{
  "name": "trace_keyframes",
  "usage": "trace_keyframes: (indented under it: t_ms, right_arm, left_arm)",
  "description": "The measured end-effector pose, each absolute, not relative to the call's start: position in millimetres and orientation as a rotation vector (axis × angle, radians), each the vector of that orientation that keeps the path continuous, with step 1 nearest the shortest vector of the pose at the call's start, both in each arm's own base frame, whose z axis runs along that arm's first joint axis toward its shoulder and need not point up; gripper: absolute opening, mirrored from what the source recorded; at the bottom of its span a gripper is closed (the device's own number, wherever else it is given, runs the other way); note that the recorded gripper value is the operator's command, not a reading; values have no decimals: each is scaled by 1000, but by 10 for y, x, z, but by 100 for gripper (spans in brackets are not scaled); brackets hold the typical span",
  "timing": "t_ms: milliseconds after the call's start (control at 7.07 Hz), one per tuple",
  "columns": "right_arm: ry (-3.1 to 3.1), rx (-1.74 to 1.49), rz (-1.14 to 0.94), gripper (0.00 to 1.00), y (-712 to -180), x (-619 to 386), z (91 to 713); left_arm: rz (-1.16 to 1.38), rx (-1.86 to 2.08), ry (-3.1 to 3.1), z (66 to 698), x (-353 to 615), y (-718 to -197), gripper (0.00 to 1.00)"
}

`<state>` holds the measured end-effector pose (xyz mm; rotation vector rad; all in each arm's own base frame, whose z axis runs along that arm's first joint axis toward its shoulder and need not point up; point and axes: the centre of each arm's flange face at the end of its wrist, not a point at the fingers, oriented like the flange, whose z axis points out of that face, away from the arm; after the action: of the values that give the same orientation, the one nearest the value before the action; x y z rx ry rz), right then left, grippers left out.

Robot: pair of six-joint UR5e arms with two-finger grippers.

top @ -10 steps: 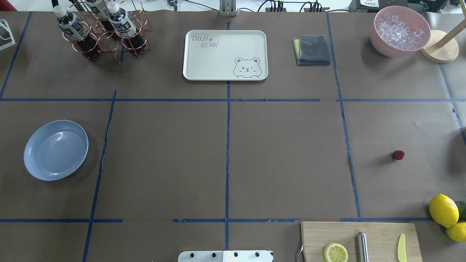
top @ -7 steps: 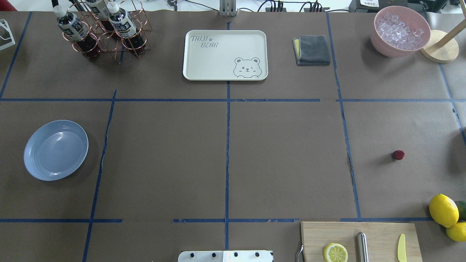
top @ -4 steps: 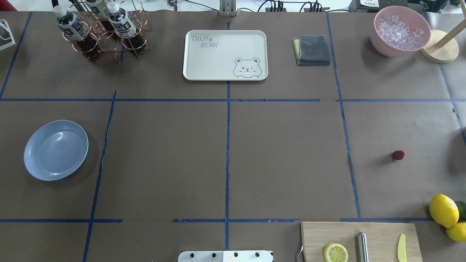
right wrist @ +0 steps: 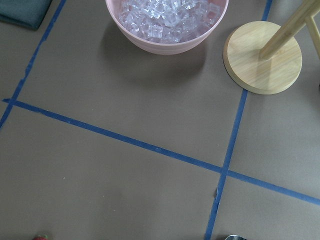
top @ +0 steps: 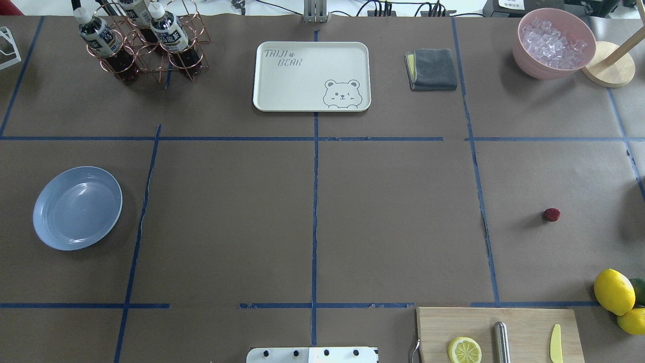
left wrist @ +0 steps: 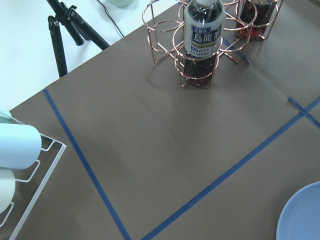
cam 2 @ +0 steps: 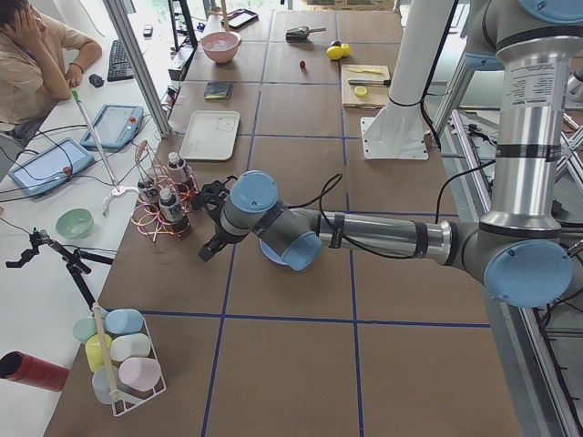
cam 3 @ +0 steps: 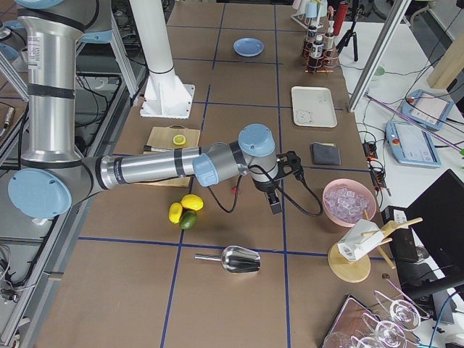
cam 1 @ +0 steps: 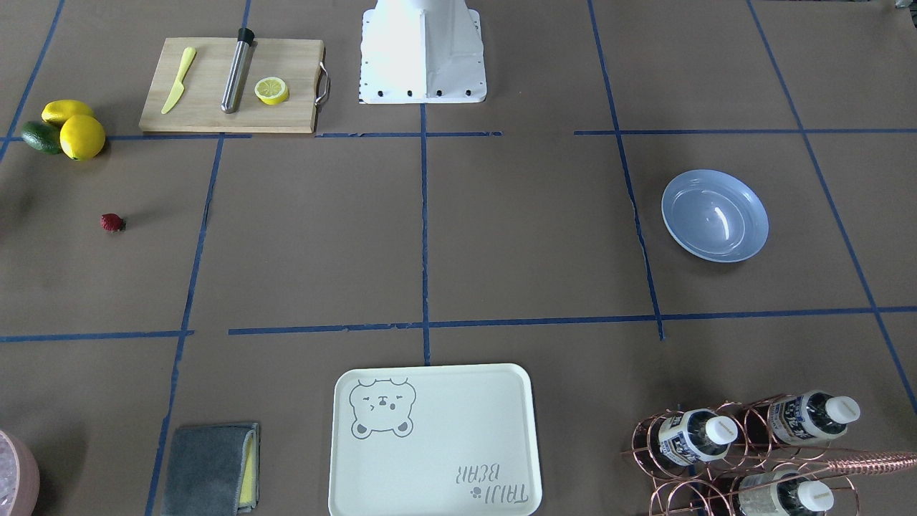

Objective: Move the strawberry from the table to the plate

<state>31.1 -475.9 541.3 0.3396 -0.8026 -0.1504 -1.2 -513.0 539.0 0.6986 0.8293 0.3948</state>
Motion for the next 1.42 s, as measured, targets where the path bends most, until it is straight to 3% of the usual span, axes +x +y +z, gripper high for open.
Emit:
trace_keyframes:
  t_ms: [142, 425, 566, 849, 1132, 1415]
  right_arm:
    - [-821, 320, -110, 100, -4767, 293, 5401]
    - [-830, 300, -69, 100, -4774, 270, 5399]
    - [-831, 299, -66, 100, -4776, 265, 5398]
    - [-831, 298, -65, 100, -4783, 259, 5392]
    - [-831, 298, -66, 100, -4785, 254, 5390]
    - [-832, 301, -65, 100, -4780, 257, 5375]
  left_arm:
    - [395, 681, 887, 5441, 514, -5066, 100]
    - [259, 561, 955, 5785, 1361, -4718, 74]
    - [147, 503, 971, 5986, 1679, -4521, 69]
    - [59, 454, 979, 6374, 1951, -4248, 70]
    - [54, 428, 965, 6595, 2013, -4075, 0]
    - [66, 434, 981, 6584, 2061, -4019, 0]
